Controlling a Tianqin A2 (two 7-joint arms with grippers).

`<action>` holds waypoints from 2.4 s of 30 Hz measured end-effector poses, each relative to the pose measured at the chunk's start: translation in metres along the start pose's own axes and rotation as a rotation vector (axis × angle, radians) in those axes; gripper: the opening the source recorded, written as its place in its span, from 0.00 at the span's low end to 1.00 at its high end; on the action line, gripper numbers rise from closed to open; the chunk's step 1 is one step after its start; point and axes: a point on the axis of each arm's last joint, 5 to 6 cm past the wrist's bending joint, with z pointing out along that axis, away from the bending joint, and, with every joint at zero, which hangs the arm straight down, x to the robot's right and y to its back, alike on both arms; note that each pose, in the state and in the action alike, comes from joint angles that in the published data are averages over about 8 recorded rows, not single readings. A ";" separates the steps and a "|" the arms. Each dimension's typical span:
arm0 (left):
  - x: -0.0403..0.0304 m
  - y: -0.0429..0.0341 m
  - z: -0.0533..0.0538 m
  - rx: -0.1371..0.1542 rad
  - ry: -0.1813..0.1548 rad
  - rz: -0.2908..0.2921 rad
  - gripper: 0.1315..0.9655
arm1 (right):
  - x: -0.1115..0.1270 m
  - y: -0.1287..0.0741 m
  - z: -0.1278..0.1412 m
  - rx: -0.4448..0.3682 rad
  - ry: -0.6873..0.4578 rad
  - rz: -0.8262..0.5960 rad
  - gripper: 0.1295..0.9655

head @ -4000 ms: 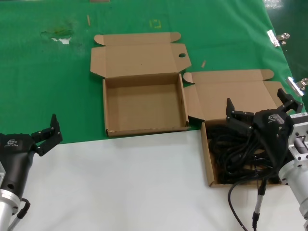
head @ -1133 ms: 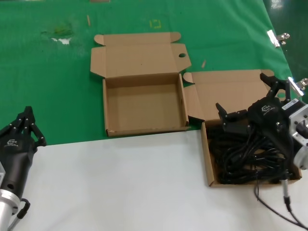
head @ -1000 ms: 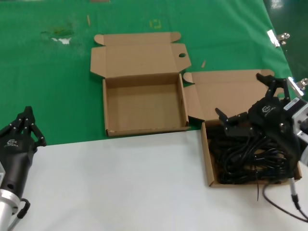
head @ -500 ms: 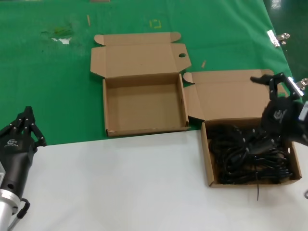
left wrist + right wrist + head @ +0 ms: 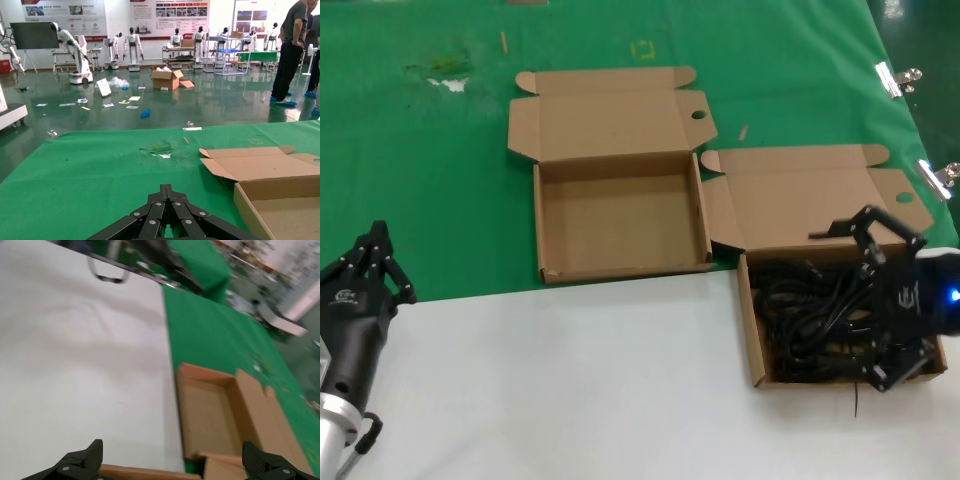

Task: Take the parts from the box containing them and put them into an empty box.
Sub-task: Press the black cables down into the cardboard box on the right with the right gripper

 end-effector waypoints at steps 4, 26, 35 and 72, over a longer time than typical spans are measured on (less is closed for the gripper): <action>0.0000 0.0000 0.000 0.000 0.000 0.000 0.01 | 0.004 0.006 0.002 0.011 -0.061 -0.082 1.00; 0.0000 0.0000 0.000 0.000 0.000 0.000 0.01 | 0.029 0.065 0.012 -0.148 -0.198 -0.442 1.00; 0.0000 0.0000 0.000 0.000 0.000 0.000 0.01 | 0.043 0.084 0.017 -0.214 -0.192 -0.541 1.00; 0.0000 0.0000 0.000 0.000 0.000 0.000 0.01 | 0.029 0.106 0.044 -0.213 -0.184 -0.531 0.43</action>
